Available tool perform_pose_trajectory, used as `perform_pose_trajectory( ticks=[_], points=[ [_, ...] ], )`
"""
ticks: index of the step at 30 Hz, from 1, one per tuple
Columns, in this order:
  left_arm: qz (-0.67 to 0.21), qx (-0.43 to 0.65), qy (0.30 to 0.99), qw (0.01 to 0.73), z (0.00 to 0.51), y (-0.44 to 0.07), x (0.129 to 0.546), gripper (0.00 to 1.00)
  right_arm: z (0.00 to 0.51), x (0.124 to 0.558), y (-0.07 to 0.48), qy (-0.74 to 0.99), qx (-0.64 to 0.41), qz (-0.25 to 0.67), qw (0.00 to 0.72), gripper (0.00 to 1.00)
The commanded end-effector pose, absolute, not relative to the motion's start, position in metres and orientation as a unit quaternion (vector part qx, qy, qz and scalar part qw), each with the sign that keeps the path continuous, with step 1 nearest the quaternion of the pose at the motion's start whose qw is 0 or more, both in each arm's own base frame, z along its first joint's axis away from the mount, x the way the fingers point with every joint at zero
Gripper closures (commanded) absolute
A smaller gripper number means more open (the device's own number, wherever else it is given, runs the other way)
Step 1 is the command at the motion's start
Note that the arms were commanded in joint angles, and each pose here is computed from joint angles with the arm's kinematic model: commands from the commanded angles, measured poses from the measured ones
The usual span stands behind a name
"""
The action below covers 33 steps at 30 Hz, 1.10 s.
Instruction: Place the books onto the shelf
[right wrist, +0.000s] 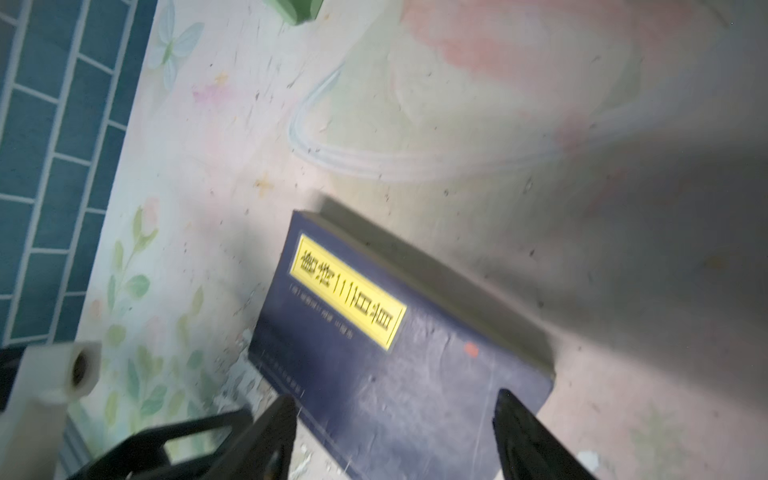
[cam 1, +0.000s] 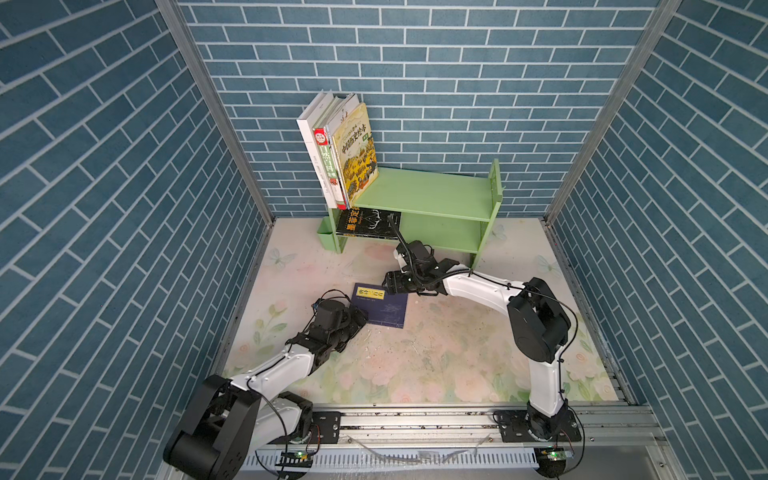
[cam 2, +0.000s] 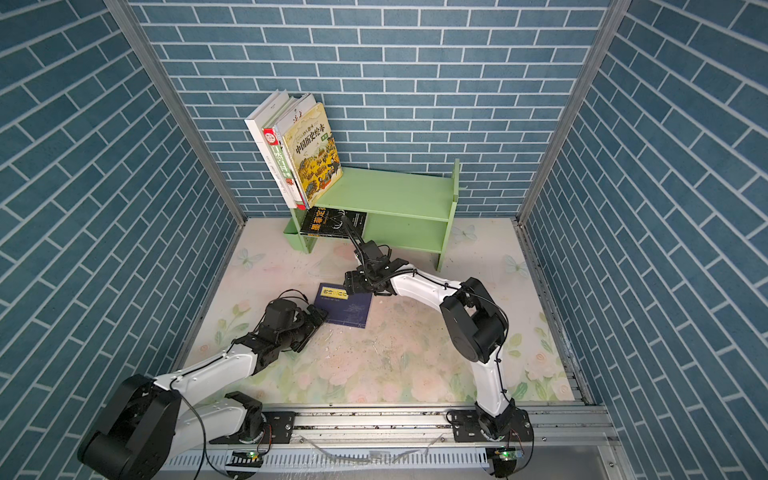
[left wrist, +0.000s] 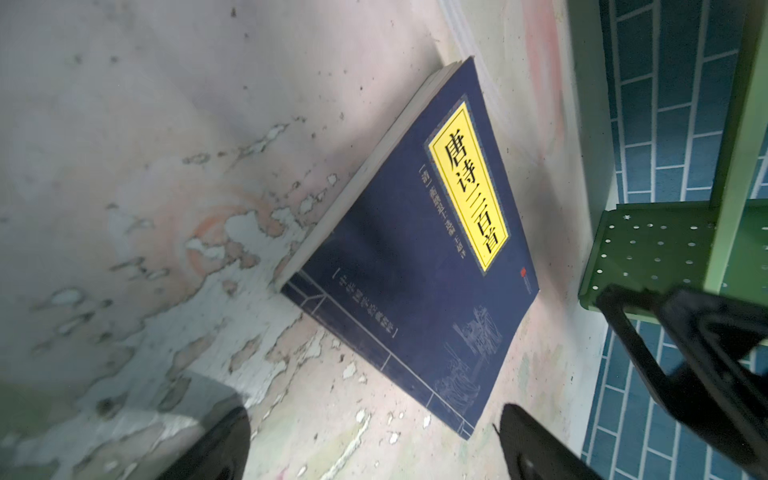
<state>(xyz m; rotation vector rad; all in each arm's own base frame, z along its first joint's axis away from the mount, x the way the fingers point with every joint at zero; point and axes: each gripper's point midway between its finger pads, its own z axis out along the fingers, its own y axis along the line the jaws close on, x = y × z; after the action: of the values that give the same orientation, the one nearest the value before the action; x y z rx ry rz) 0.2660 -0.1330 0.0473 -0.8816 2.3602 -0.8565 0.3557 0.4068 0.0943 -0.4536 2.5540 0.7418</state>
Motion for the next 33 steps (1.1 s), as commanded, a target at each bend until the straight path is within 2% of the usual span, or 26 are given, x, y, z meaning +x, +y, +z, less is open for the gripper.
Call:
perform_pose_trajectory(
  ticks=[1, 6, 10, 16, 21, 27, 33],
  points=[
    [-0.301, -0.339, 0.867, 0.206, 0.034, -0.129, 0.250, 0.03, 0.073, 0.367, 0.406, 0.927, -0.184, 0.256, 0.204, 0.25],
    [-0.306, -0.349, 0.860, 0.214, 0.037, -0.131, 0.259, 0.00, 0.065, 0.374, 0.414, 0.931, -0.175, 0.256, 0.192, 0.29],
    [-0.318, -0.355, 0.855, 0.202, 0.031, -0.140, 0.269, 0.01, 0.036, 0.368, 0.413, 0.943, -0.162, 0.244, 0.155, 0.35],
    [-0.316, -0.365, 0.856, 0.185, 0.013, -0.145, 0.276, 0.03, 0.014, 0.335, 0.410, 0.952, -0.161, 0.236, 0.107, 0.48],
    [-0.322, -0.355, 0.853, 0.204, 0.014, -0.148, 0.288, 0.09, -0.011, 0.300, 0.401, 0.961, -0.154, 0.222, 0.065, 0.57],
    [-0.378, -0.309, 0.838, 0.242, 0.036, -0.164, 0.304, 0.11, -0.030, 0.290, 0.396, 0.963, -0.143, 0.222, 0.052, 0.61],
    [-0.464, -0.261, 0.800, 0.278, 0.066, -0.186, 0.320, 0.27, -0.033, 0.296, 0.405, 0.961, -0.147, 0.227, 0.052, 0.62]
  ],
)
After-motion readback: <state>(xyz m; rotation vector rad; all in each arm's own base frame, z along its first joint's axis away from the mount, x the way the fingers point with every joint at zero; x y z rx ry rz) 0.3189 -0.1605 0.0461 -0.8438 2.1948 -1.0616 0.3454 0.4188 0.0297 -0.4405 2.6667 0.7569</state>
